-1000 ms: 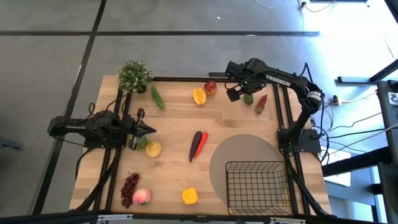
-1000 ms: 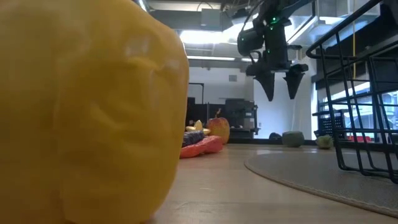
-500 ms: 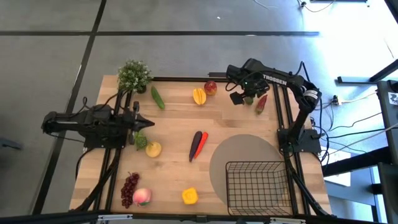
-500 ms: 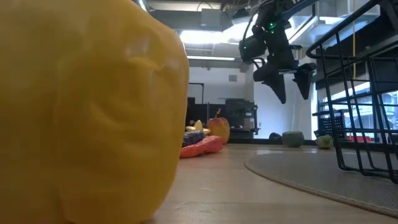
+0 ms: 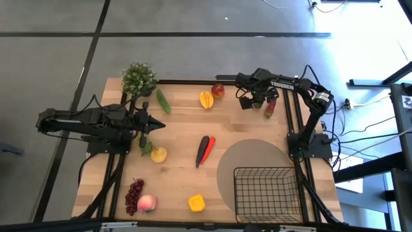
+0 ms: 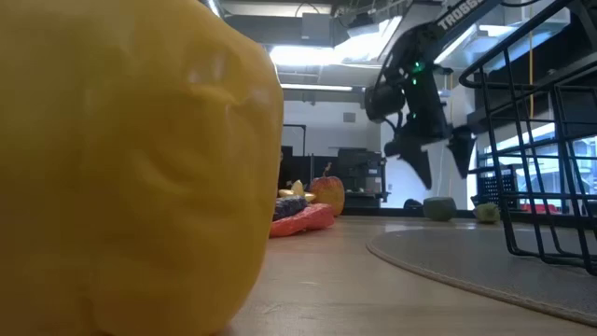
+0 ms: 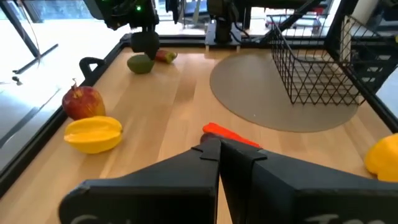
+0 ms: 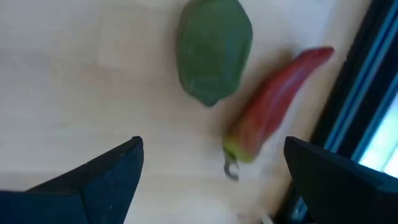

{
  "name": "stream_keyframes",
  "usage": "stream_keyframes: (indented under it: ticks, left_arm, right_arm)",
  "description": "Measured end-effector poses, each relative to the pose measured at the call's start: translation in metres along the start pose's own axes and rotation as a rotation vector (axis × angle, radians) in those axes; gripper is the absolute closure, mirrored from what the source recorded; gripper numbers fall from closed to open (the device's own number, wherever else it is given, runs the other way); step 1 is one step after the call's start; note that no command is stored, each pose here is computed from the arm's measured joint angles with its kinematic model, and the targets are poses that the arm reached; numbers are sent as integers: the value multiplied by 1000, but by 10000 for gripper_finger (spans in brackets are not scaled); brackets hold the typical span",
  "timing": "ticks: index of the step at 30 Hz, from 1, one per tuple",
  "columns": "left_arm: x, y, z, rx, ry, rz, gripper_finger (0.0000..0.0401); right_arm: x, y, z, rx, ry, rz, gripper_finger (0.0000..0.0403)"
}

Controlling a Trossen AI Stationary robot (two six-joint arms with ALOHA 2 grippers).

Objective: Build produce basket
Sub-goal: Put the green lime into the wire basket

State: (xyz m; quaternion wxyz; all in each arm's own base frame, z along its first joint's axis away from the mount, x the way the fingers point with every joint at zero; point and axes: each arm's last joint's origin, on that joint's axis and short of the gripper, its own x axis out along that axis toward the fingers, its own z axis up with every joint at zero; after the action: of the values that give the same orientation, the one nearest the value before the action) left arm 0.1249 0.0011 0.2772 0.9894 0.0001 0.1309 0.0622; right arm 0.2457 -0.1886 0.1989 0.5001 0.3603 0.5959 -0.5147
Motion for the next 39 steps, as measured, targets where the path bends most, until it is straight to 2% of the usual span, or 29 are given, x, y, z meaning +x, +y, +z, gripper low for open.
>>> stream_keyframes:
  ticks: [5, 12, 19, 23, 28, 39]
  left_arm:
    - [1, 0, 1, -2, 1, 0, 401]
    - [1, 0, 1, -3, -2, 0, 401]
    - [1, 0, 1, -3, -2, 0, 401]
    - [1, 0, 1, -4, -2, 0, 401]
    - [1, 0, 1, -4, -3, 0, 401]
    - [1, 0, 1, -4, -3, 0, 401]
  right_arm:
    - [20, 5, 2, -30, -91, 21, 27]
    - [42, 3, 2, -28, -119, 47, 27]
    - [52, 0, 2, 12, -148, 29, 28]
    - [55, 0, 2, 25, -179, 23, 41]
    - [55, 1, 3, 30, -193, 33, 88]
    - [55, 2, 3, 28, -189, 40, 246]
